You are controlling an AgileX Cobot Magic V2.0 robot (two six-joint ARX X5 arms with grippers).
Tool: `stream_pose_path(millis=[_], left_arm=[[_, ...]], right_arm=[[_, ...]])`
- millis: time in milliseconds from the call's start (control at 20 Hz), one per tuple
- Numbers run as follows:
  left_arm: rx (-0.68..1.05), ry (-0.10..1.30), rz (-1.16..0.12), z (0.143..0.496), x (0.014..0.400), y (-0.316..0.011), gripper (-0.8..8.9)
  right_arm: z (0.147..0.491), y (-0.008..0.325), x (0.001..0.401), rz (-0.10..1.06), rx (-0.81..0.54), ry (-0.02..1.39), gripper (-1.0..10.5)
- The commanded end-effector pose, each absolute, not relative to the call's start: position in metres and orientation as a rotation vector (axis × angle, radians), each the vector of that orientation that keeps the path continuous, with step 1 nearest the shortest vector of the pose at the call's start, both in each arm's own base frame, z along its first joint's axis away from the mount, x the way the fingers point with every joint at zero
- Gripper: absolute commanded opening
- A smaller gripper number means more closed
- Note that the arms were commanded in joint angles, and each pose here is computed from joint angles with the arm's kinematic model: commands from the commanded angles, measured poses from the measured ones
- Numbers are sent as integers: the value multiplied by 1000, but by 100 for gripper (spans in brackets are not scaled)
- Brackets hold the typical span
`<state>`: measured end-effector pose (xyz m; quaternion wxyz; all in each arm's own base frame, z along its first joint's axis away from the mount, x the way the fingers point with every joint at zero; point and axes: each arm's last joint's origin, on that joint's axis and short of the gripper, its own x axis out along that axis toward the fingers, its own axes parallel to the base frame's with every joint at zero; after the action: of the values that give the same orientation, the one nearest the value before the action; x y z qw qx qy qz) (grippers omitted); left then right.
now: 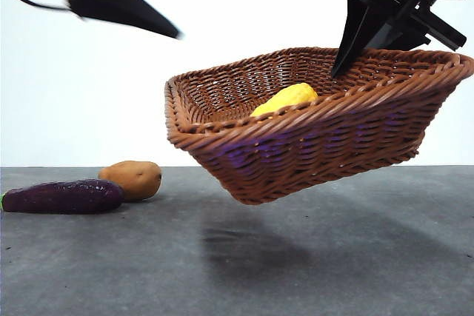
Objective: Help me put the vegetables on the table into the basket
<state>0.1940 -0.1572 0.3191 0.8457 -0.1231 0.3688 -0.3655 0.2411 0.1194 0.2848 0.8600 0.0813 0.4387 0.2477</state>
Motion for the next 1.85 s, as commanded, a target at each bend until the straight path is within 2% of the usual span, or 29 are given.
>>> stream_pose_path(millis=[50, 200, 350, 450, 600, 750, 950, 1200, 1550, 1850], left_arm=[[-95, 684, -696, 330, 197, -129, 504], [67, 628, -534, 343, 213, -95, 504], [196, 619, -508, 346, 242, -85, 504], [305, 671, -532, 337, 268, -88, 504], [531, 756, -643, 315, 310, -100, 504], [646, 786, -709, 292, 344, -109, 504], [684, 837, -737, 263, 370, -110, 504], [687, 889, -748, 228, 390, -106, 505], [678, 897, -774, 198, 404, -110, 505], [687, 872, -765, 192, 410, -111, 505]], right_arm=[[298, 118, 244, 537, 168, 884, -12], [316, 112, 244, 532, 138, 868, -12], [341, 109, 240, 547, 109, 828, -12], [360, 107, 236, 561, 86, 800, -12], [388, 102, 225, 573, 64, 752, -12], [411, 96, 213, 554, 25, 714, -12], [424, 92, 203, 559, 5, 684, -12], [424, 91, 201, 567, -19, 682, -12], [425, 91, 201, 569, -19, 671, -12], [424, 91, 201, 569, -22, 679, -12]])
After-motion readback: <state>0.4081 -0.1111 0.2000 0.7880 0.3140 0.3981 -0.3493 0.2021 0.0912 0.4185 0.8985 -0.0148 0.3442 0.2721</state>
